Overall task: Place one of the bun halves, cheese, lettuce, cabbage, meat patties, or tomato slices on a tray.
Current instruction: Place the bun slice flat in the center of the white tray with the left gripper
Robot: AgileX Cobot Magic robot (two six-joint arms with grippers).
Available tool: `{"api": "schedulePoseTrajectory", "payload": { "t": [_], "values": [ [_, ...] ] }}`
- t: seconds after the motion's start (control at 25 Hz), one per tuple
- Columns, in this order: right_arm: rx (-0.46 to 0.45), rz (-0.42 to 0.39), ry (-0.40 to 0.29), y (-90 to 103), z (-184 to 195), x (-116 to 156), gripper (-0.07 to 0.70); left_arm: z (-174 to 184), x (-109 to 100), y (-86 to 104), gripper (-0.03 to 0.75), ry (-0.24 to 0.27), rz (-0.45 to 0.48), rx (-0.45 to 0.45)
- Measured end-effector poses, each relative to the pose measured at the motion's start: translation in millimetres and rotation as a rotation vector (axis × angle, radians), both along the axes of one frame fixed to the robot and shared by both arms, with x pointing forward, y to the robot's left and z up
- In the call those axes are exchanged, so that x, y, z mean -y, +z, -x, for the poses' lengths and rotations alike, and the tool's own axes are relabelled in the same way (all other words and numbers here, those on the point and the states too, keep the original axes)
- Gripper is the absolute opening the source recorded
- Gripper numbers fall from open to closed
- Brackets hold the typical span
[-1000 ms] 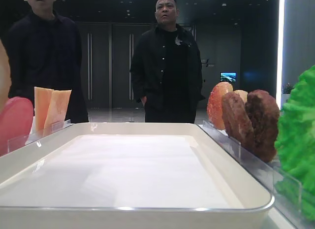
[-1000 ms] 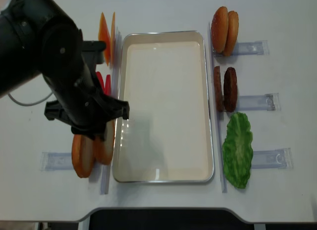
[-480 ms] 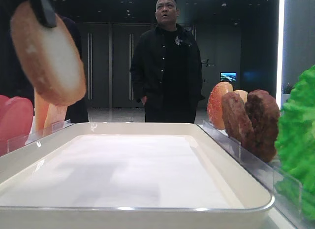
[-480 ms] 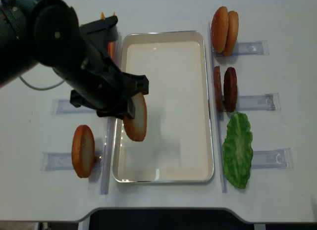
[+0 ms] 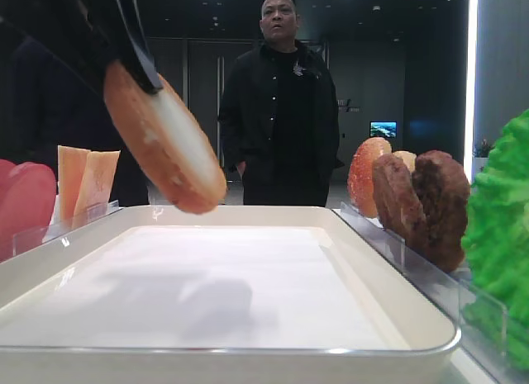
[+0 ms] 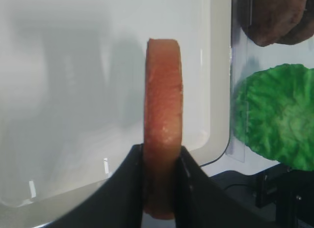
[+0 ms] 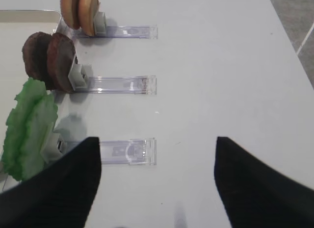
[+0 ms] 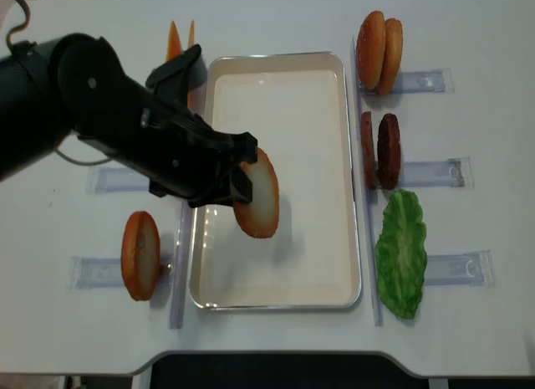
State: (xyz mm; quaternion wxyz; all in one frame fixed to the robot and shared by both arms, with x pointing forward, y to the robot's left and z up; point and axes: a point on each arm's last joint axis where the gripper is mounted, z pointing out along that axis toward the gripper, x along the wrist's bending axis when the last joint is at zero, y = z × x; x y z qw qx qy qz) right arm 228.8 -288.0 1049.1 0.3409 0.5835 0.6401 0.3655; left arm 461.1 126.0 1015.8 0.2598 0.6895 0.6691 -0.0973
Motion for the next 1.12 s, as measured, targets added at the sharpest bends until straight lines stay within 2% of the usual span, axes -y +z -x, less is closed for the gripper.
{"api": "schedulePoseTrajectory", "payload": {
  "t": [0.16, 0.36, 1.12],
  "values": [
    [0.000, 0.000, 0.000, 0.0, 0.0, 0.0, 0.469, -6.1, 9.3, -17.8, 0.120, -0.039, 0.037, -0.012],
    [0.000, 0.000, 0.000, 0.0, 0.0, 0.0, 0.469, -13.5, 15.6, -33.8, 0.120, -0.062, 0.040, -0.015],
    [0.000, 0.000, 0.000, 0.0, 0.0, 0.0, 0.469, -25.5, 22.8, -64.3, 0.118, -0.062, 0.047, -0.051]
  ]
}}
